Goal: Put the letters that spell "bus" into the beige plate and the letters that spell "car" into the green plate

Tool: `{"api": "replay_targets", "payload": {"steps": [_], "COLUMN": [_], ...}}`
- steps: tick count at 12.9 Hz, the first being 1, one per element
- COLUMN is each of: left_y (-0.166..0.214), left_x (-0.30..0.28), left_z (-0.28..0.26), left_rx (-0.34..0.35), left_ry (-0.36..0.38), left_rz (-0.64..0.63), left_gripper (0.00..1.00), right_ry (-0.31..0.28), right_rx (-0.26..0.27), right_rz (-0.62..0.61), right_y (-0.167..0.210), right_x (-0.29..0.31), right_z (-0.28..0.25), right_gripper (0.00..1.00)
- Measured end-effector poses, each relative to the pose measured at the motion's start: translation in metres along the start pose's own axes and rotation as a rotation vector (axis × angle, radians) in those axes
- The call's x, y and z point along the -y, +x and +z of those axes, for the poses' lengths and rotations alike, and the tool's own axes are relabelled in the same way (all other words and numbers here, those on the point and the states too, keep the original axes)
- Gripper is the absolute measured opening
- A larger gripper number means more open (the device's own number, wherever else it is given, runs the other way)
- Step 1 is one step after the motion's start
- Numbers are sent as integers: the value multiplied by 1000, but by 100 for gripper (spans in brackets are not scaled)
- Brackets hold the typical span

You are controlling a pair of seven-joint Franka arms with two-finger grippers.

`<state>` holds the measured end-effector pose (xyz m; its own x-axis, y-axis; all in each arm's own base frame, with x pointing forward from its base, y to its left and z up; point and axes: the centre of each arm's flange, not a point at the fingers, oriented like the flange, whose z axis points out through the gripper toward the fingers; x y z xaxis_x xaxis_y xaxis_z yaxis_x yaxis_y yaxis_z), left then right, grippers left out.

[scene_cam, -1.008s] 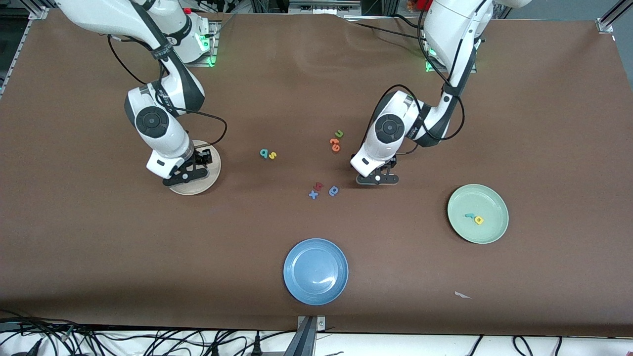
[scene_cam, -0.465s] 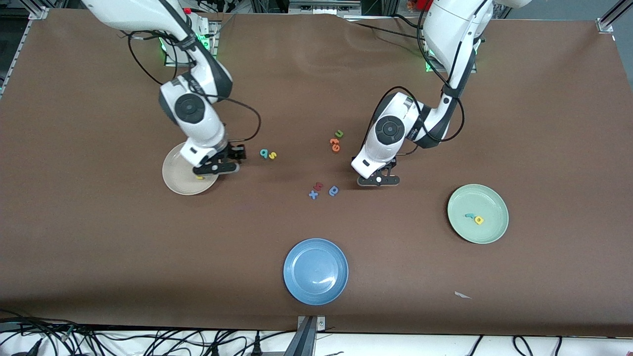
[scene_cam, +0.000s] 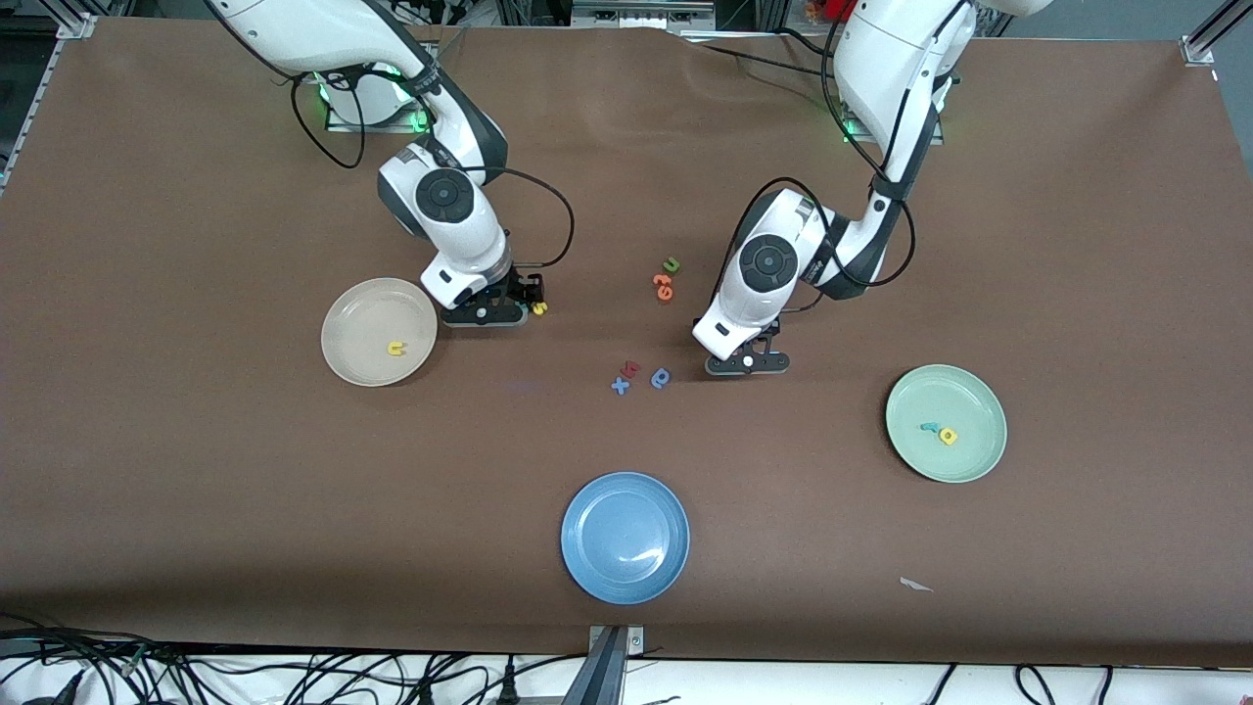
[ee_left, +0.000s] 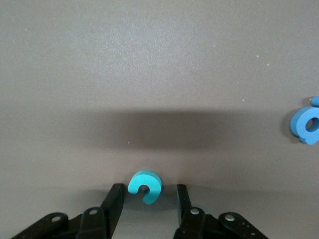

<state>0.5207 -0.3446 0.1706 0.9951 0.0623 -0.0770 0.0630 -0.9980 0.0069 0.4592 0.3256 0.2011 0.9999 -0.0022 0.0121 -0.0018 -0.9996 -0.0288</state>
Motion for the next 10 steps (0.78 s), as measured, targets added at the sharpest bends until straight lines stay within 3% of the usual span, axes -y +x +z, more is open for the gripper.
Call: {"api": "replay_targets", "payload": {"steps": [9, 10], "left_y": [3, 4], "left_x": [1, 1], "left_z": [-1, -2], "left_rx": [-5, -6], "left_ry": [-2, -2], "left_rz": [-4, -5], "left_gripper": [41, 36], "right_ry": [41, 42], "right_rx": [-10, -10], "right_rz": [22, 22], "right_y": [-28, -28], "right_x": [-24, -24], "right_z": [35, 35], "right_gripper": [77, 77]}}
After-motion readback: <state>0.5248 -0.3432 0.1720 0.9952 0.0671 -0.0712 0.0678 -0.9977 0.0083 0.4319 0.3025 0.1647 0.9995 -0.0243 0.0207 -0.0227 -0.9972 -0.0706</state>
